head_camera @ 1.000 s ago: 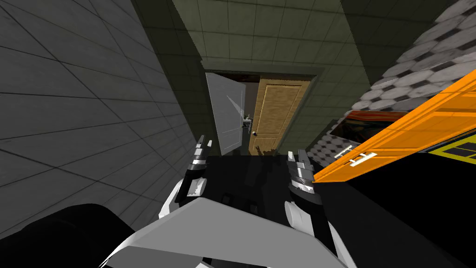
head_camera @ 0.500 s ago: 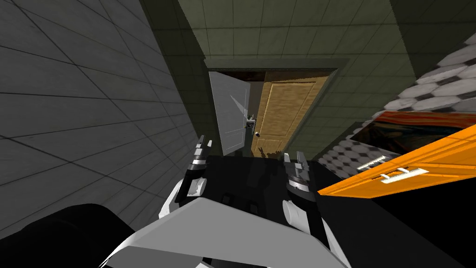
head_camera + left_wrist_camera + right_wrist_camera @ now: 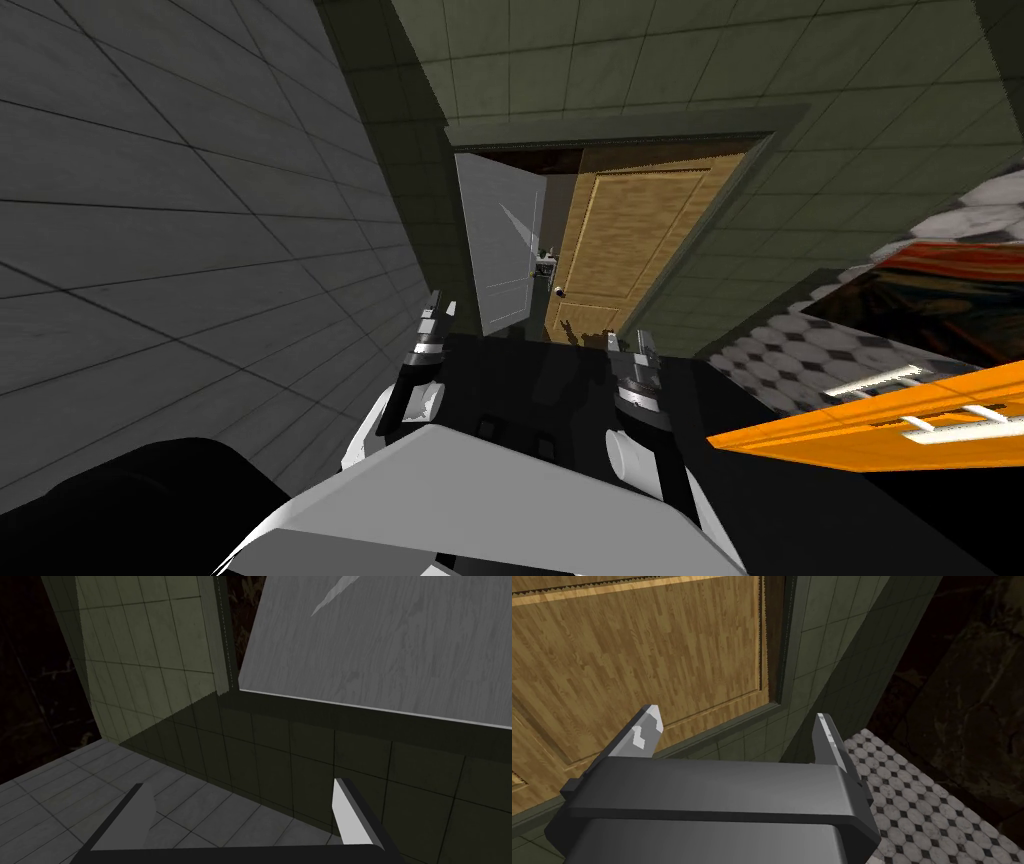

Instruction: Push the door open

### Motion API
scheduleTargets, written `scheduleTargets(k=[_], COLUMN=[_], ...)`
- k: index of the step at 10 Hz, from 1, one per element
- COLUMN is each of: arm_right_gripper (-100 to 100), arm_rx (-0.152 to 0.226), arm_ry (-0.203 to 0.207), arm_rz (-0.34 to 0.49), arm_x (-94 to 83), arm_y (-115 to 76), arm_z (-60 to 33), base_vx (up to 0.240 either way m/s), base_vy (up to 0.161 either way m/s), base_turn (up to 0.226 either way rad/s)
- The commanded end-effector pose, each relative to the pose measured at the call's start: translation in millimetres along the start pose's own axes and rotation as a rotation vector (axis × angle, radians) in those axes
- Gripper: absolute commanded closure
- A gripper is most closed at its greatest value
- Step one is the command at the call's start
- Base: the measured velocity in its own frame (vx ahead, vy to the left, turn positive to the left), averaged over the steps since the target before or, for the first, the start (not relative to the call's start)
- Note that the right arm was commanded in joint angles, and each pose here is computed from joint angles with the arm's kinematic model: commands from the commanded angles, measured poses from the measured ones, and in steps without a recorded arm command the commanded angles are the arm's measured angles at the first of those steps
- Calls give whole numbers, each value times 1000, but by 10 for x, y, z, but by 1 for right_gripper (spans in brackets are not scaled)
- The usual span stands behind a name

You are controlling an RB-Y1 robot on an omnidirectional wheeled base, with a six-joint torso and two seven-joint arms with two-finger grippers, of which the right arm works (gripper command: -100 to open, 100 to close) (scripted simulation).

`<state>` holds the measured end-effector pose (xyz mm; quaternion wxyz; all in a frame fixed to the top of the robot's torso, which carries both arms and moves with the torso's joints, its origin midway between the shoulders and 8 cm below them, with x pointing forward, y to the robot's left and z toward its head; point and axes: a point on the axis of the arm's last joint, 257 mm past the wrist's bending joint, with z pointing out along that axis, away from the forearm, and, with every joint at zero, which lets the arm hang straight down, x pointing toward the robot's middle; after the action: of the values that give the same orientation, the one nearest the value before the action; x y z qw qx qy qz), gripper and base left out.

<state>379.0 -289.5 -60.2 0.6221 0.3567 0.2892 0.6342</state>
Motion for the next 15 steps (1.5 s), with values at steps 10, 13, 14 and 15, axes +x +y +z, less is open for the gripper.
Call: scheduleTargets(k=[10,13,14,15], arm_right_gripper=[-100,-100,-100,-100], arm_rx=[70,84,88,92], arm_ry=[-103,-143,-157,-173], arm_rz=[292,373,399,427], arm_x=[-338,-443,-479,-515], arm_y=[-623,-796,-853,-912], arm_z=[-214,-289,-316,-345], base_vx=[93,72,85,94], base_vy=[-72,-77,-79,-73], base_turn=[156,138,158,156])
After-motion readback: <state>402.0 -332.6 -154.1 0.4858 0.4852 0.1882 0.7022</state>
